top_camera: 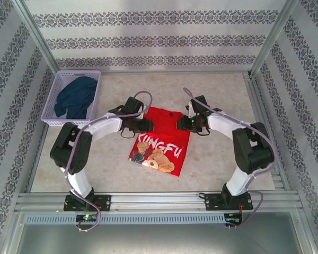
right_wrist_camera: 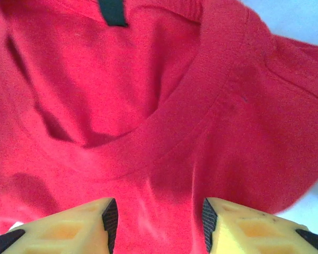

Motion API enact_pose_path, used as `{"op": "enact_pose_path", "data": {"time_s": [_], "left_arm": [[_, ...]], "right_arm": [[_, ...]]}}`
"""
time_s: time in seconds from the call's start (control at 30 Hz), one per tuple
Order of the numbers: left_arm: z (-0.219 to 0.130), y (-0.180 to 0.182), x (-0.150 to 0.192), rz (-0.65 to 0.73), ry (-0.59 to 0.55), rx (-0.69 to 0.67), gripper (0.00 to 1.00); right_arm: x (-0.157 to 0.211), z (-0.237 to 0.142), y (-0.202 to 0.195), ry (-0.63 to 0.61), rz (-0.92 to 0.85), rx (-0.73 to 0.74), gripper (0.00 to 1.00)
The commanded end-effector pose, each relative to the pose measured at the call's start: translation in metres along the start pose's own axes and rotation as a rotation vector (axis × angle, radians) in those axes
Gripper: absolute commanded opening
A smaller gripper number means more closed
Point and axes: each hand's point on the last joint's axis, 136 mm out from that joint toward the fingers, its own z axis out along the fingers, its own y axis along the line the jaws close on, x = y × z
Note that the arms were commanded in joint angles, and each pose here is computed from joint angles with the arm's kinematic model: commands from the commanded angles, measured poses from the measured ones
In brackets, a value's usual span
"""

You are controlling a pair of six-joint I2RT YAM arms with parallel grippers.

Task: Fold the inside-out t-shirt
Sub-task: Rotate the T-shirt at the center of the table.

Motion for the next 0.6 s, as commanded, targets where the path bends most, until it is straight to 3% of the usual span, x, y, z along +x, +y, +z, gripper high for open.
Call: {"op": "enact_pose_path", "data": {"time_s": [0.0,0.13,0.3,0.37,0.5,0.57], "left_arm": [[0.016,0.019,0.014,-0.015,0.073,-0.057,0.41],[0.028,0.022,0.036,-0.015,0.119,-0.049,0.42],[0.014,-0.018,0.047,0.01,0.09,0.055,0.46],[0.001,-0.019,0.039,0.003,0.042,0.037,0.48],[-0.03,0.015,0.005,-0.02,-0.092,-0.114,0.53],[-0.039,0.028,-0.013,-0.061,-0.132,-0.095,0.57]], "right_arm": [[-0.013,0.008,-0.014,-0.003,0.033,0.051,0.48],[-0.027,0.014,-0.028,0.025,-0.02,0.131,0.48],[-0.052,0.0,-0.021,0.007,-0.148,0.16,0.49],[-0.057,-0.012,-0.014,-0.017,-0.182,0.147,0.5],[-0.062,-0.029,-0.015,-0.063,-0.17,0.117,0.54],[-0.065,-0.03,-0.025,-0.063,-0.122,0.105,0.56]]}}
